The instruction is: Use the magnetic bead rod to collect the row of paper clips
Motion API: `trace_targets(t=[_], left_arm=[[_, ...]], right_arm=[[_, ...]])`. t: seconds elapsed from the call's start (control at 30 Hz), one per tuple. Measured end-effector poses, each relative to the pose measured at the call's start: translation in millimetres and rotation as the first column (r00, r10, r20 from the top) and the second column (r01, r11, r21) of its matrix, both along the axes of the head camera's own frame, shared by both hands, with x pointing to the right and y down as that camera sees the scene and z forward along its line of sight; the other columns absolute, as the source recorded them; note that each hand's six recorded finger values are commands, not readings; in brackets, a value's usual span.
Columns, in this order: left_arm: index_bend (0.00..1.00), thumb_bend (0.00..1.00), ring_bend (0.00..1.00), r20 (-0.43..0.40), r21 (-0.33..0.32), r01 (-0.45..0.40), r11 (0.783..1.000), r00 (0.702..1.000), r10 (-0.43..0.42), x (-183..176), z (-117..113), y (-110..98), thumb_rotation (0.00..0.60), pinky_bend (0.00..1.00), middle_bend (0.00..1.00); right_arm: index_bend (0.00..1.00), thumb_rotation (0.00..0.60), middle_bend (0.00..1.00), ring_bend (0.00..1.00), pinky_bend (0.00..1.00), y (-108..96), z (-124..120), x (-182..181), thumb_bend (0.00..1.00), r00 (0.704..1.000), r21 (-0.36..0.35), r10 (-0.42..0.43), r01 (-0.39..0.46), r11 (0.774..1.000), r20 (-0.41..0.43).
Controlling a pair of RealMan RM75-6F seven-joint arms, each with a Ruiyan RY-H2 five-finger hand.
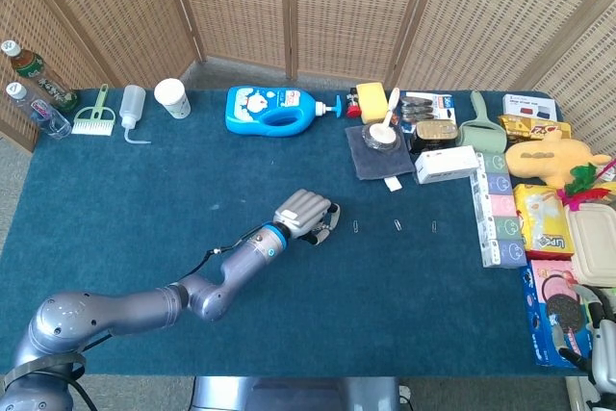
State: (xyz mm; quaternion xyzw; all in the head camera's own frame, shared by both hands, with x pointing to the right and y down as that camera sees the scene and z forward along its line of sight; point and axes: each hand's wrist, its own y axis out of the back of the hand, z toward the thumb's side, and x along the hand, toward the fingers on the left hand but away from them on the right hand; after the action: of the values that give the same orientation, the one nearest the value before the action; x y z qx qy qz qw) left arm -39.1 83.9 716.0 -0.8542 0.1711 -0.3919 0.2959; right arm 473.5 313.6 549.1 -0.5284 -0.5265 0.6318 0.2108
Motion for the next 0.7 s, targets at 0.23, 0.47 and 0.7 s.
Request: trace_targets(t=[0.23,0.47,0.7], left_arm=[[0.59,0.47,1.00,0.002,-0.001,-0.003,1.000,1.000,0.003,2.1,1.2,0.6,0.600,1.00,1.00],[0.59,0.47,1.00,0.003,0.036,-0.003,0.999,1.000,0.003,-4.2,-9.0,-9.4,0.600,1.00,1.00],[0.59,0.47,1.00,0.057,0.097,-0.021,0.995,0.998,0.016,-20.6,-17.4,-22.1,0.600,1.00,1.00]], right_arm=[[0.21,0.600,0.20,0.10,0.43,1.6,-0.7,0.9,0.39,1.000,0.000,0.006,-0.006,1.000,-0.003],[0.21,0.600,0.20,0.10,0.43,0.1,-0.3,-1.4,0.39,1.000,0.004,0.000,0.000,1.000,0.001],[0.21,0.600,0.20,0.10,0.43,-0.5,1.0,-2.9,0.39,1.000,0.006,-0.007,0.007,1.000,0.010]])
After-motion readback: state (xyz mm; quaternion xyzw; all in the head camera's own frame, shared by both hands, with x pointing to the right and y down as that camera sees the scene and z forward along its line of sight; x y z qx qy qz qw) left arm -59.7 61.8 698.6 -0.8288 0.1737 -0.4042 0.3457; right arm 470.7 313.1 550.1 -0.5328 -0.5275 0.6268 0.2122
